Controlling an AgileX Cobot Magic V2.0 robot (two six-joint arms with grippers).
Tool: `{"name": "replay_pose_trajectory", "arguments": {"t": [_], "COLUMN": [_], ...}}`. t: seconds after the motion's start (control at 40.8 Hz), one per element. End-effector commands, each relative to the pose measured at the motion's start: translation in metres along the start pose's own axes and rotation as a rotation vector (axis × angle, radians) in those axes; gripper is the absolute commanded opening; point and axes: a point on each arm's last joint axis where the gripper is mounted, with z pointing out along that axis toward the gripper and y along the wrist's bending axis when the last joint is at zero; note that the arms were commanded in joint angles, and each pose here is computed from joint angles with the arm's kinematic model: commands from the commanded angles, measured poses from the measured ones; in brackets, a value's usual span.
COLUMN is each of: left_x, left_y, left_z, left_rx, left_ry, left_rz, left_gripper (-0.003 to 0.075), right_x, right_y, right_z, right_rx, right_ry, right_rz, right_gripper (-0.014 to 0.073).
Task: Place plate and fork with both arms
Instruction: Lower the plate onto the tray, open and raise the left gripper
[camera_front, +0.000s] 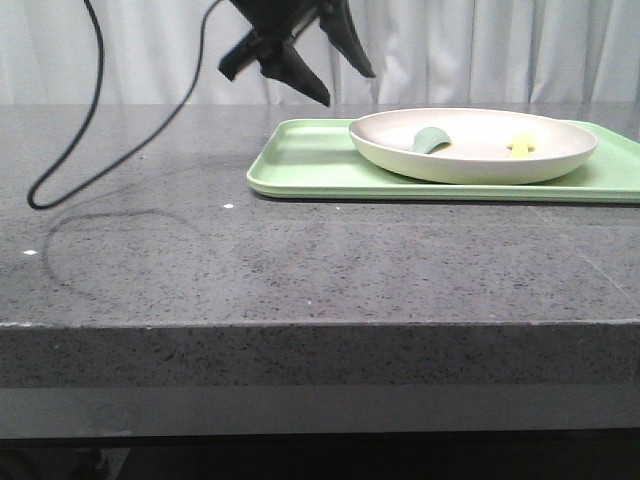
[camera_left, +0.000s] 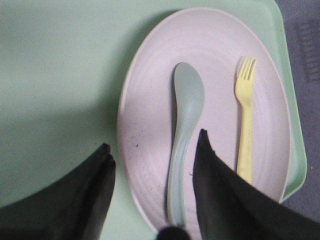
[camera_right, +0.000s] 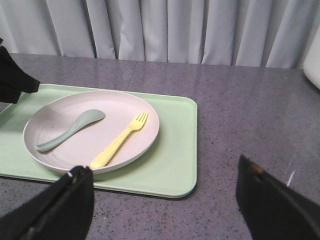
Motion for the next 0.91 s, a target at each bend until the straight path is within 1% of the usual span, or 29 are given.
{"name": "replay_pose_trajectory", "arguments": {"t": [0.0,0.098,0.147,0.196,0.221,0.343,0.392,0.515,0.637,0.686,0.784,0.858,0.882], "left_x": [-0.007,-0.005,-0.004,-0.004,-0.003,0.0,0.001,0.008,0.022,0.03,0.045,0.057,0.061], "left_y": [-0.038,-0.044,-0.049,-0.053,-0.055,-0.069,-0.073,-0.073,-0.063,-0.053,-0.035,-0.023,-0.022], "left_z": [-0.059,-0.068,-0.072,-0.077,-0.08,-0.099,-0.108,-0.129,-0.143,-0.143,-0.146,-0.149,-0.153], "left_rx": [0.074,0.062,0.056,0.054,0.055,0.068,0.055,-0.046,-0.194,-0.26,-0.379,-0.407,-0.407], "left_ry": [-0.084,-0.066,-0.079,-0.088,-0.094,-0.126,-0.143,-0.169,-0.145,-0.109,-0.083,-0.084,-0.104], "left_rz": [0.089,0.134,0.156,0.171,0.181,0.218,0.233,0.284,0.293,0.288,0.286,0.27,0.269], "left_gripper": [0.0321,0.0179,0.0074,-0.0004,-0.0015,-0.0018,-0.0018,-0.0018,-0.0018,-0.0018,-0.0018,-0.0018,-0.0018], "right_x": [-0.017,-0.017,-0.017,-0.017,-0.017,-0.017,-0.017,-0.017,-0.017,-0.017,-0.017,-0.017,-0.017], "right_y": [-0.001,-0.001,-0.001,-0.001,-0.001,-0.001,-0.001,-0.001,-0.001,-0.001,-0.001,-0.001,-0.001], "right_z": [-0.001,-0.001,-0.001,-0.001,-0.001,-0.001,-0.001,-0.001,-0.001,-0.001,-0.001,-0.001,-0.001], "right_rx": [0.008,0.008,0.008,0.008,0.008,0.008,0.008,0.008,0.008,0.008,0.008,0.008,0.008], "right_ry": [-0.098,-0.098,-0.098,-0.098,-0.098,-0.098,-0.098,-0.098,-0.098,-0.098,-0.098,-0.098,-0.098], "right_rz": [-0.006,-0.006,-0.006,-0.006,-0.006,-0.006,-0.006,-0.006,-0.006,-0.006,-0.006,-0.006,-0.006], "right_gripper": [0.0602,0.0602,0.0602,0.0602,0.0602,0.0602,0.0602,0.0602,0.0602,0.0602,0.0602,0.0602,0.0602]}}
